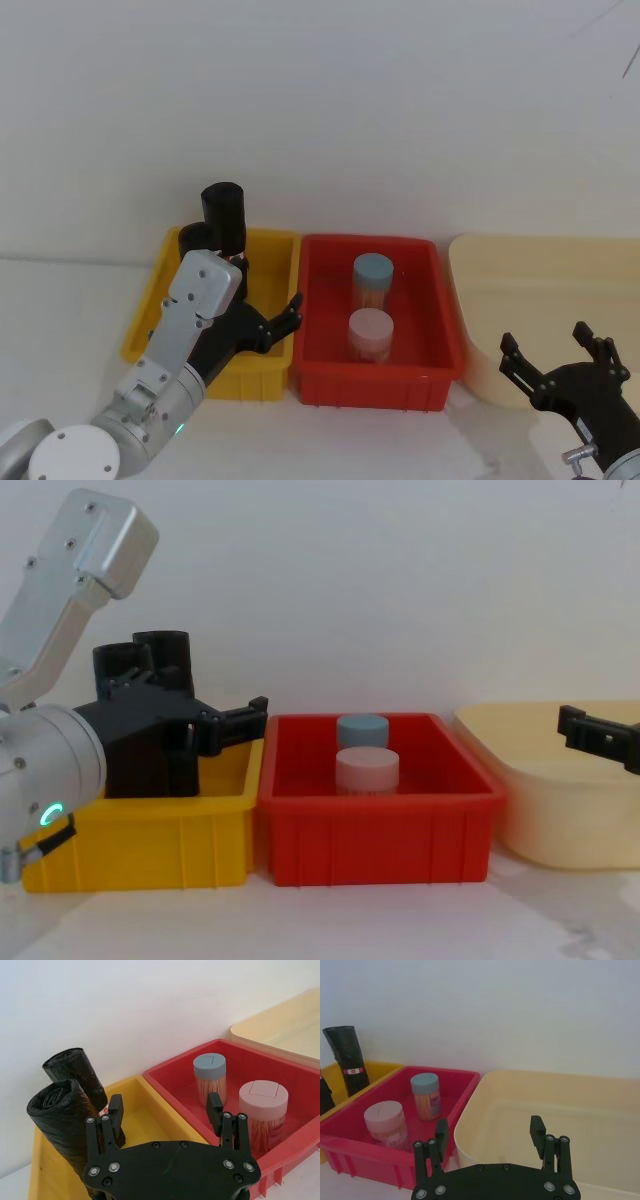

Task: Pick up the garbage bag with the one hand and transfer it to the other hand.

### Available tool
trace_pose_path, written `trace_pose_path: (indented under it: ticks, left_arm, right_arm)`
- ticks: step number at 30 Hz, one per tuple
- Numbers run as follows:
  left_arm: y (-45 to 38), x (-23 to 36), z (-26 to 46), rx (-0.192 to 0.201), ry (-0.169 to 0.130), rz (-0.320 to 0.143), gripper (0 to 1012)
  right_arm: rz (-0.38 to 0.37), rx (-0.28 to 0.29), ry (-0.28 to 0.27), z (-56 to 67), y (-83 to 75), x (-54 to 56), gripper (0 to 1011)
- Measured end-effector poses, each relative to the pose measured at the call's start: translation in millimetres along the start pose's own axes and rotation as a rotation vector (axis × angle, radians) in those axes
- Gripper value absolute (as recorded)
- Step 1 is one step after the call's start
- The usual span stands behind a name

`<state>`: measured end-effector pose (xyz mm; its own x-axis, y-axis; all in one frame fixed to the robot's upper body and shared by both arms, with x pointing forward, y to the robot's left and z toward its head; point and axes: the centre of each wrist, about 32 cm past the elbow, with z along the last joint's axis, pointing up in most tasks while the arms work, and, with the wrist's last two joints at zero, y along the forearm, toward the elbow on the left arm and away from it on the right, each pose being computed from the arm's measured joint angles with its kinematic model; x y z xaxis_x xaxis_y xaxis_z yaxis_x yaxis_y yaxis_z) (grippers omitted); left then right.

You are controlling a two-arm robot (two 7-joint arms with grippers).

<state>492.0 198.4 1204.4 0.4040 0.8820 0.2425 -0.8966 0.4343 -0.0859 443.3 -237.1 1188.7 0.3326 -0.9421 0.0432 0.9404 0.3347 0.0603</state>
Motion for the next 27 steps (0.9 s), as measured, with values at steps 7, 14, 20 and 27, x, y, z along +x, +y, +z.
trace_pose_path:
  ticks: [7,14,20,27]
  left_arm:
    - [0.0,0.0,0.0,0.0,0.0,0.0,1002]
    - [0.0,0.0,0.0,0.0,0.0,0.0,1002]
    - [0.0,0.0,0.0,0.0,0.0,0.0,1002]
    - [0.0,0.0,0.0,0.0,0.0,0.0,1002]
  right_arm:
    - [0.0,0.0,0.0,0.0,0.0,0.0,1000]
    - [0.0,0.0,0.0,0.0,0.0,0.0,1000]
    - [0.0,0.0,0.0,0.0,0.0,0.0,1000]
    - [0.0,0.0,0.0,0.0,0.0,0.0,1000]
